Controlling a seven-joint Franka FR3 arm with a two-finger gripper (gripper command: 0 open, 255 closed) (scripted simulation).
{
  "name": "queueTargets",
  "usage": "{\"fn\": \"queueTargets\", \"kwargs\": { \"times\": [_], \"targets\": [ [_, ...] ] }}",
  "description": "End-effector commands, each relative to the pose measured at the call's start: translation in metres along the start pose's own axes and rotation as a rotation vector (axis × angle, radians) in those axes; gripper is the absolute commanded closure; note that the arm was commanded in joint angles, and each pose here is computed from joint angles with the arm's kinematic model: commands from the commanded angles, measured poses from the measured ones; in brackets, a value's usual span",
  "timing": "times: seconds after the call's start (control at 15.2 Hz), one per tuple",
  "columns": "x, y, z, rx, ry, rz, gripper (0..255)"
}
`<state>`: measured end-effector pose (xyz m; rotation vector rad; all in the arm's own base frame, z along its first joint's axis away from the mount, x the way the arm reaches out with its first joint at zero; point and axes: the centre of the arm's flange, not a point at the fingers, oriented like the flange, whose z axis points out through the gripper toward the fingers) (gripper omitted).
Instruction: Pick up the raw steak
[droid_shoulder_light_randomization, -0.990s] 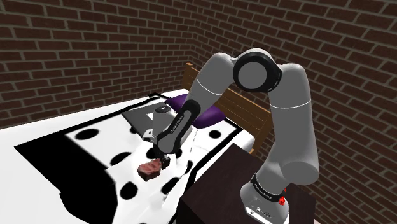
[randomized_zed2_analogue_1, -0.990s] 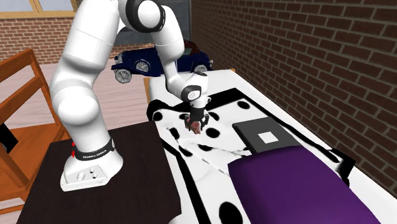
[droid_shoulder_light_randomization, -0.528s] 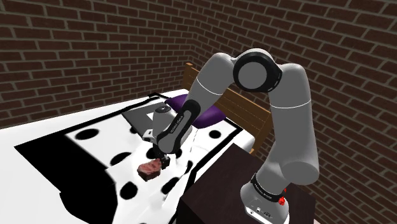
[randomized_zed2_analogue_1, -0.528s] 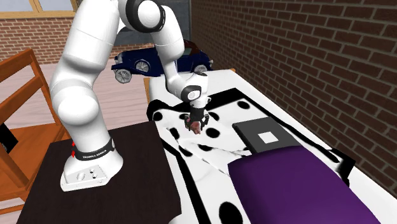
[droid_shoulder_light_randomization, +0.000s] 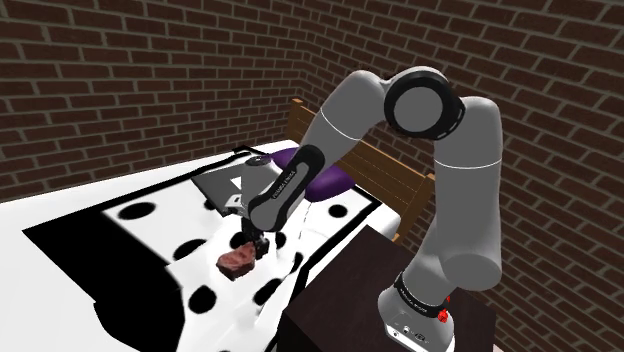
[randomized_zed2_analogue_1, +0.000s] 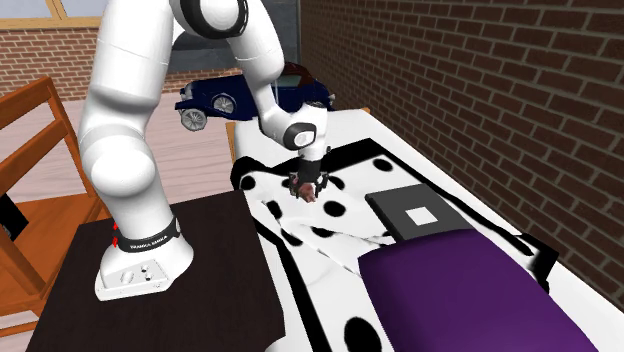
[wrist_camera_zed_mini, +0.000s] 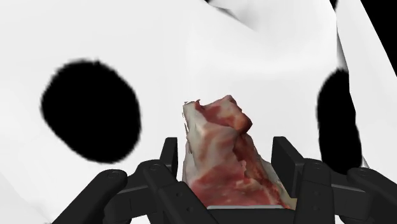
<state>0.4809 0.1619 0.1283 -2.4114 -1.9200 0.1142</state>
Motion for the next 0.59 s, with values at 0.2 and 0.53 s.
{"fn": "queueTargets", "kwargs": {
  "times": [0.2,0.53],
  "targets": [
    [0.0,-0.002,-0.026,0.0,0.0,0.0,255],
    [0.0,-0.003,-0.043,0.0,0.0,0.0,255]
  ]
}}
